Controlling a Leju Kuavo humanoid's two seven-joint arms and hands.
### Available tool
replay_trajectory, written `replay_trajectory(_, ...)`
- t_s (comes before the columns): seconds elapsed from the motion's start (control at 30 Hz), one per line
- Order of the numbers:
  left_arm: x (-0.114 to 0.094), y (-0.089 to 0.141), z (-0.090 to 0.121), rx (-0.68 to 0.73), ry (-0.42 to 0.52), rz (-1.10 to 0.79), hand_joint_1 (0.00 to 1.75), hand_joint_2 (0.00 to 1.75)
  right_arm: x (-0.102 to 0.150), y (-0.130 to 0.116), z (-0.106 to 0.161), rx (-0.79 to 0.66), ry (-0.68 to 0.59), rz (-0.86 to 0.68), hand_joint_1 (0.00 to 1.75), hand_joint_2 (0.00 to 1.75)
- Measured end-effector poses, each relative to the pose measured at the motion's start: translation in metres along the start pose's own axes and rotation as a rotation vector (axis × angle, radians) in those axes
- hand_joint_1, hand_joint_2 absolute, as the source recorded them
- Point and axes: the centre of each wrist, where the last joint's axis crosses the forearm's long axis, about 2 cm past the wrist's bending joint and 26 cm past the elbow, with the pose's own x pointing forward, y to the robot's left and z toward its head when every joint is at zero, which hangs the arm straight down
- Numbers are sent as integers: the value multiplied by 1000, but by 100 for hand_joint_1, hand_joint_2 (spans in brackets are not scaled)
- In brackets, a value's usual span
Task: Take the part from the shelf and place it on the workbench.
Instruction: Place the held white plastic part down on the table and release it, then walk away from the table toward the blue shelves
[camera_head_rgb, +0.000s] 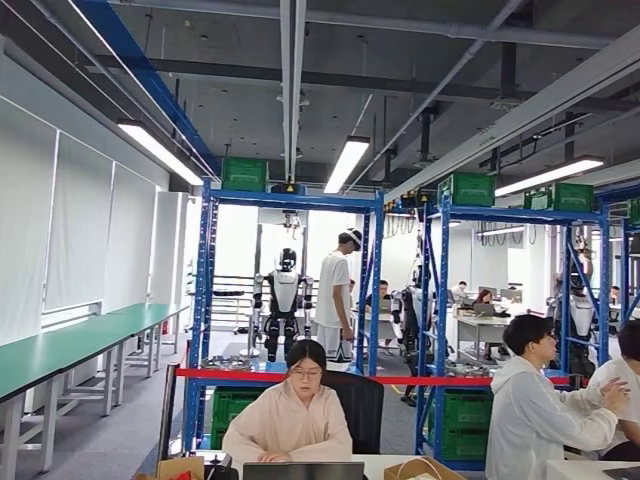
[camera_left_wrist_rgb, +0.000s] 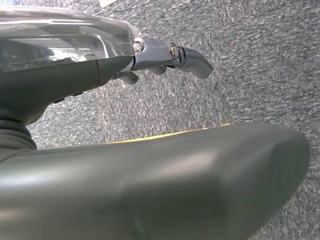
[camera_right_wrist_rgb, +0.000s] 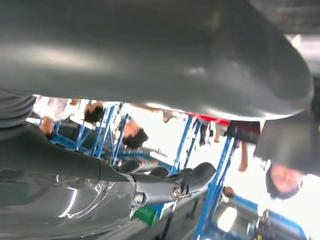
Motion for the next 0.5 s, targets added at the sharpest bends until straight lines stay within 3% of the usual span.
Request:
replay_trajectory(0.3,-2,1,1,1,1,11,0,0,-35,-4,23,-67,50,-8,0,0)
replay_trajectory(0.5,-3,1,2,1,1,14,0,0,-38,-7,39,-202,59,-269,0,0)
